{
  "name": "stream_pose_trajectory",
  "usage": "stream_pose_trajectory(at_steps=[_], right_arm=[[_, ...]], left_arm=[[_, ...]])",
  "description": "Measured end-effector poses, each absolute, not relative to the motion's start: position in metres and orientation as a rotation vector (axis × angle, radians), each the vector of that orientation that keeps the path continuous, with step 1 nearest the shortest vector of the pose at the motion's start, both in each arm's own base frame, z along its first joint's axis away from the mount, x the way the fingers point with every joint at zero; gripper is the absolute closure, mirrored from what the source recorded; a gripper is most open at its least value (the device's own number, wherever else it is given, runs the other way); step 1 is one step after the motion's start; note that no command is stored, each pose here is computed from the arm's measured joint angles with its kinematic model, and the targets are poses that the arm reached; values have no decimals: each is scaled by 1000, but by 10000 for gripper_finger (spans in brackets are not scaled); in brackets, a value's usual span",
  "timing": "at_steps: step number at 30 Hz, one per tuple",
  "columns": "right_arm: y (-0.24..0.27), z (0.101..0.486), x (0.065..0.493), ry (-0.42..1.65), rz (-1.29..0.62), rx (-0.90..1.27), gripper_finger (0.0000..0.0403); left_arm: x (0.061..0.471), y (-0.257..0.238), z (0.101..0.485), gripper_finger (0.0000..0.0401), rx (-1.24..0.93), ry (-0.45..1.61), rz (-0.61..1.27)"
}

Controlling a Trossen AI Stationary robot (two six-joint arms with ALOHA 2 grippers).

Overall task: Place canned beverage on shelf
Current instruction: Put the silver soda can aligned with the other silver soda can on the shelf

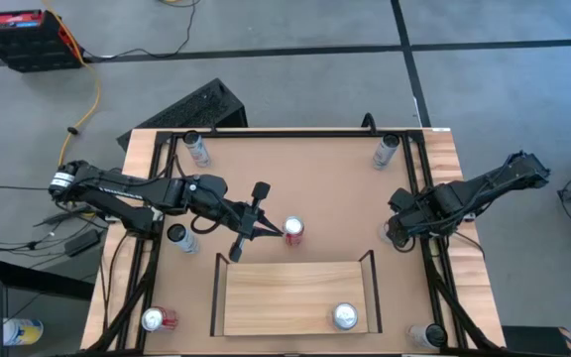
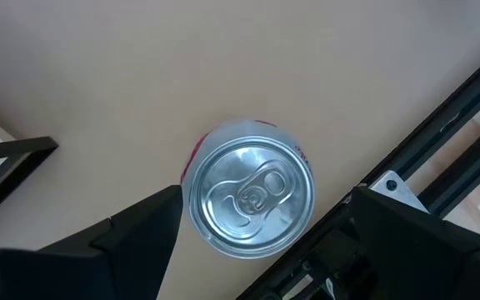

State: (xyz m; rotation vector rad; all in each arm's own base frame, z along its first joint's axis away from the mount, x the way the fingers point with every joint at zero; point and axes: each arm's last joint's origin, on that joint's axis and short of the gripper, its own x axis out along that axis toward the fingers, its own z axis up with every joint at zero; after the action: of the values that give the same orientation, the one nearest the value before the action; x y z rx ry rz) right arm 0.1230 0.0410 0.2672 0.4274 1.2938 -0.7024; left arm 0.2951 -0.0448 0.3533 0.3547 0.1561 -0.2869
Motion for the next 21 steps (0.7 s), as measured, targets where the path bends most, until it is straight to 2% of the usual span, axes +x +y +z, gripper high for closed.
stream_pose_trajectory(at_steps=[15, 21], right_arm=[[42, 267, 126, 1275, -683, 437, 30], [41, 246, 124, 1308, -690, 402, 30]], left_arm=[[295, -45, 352, 401, 353, 169, -298], [295, -45, 352, 401, 353, 168, -299]])
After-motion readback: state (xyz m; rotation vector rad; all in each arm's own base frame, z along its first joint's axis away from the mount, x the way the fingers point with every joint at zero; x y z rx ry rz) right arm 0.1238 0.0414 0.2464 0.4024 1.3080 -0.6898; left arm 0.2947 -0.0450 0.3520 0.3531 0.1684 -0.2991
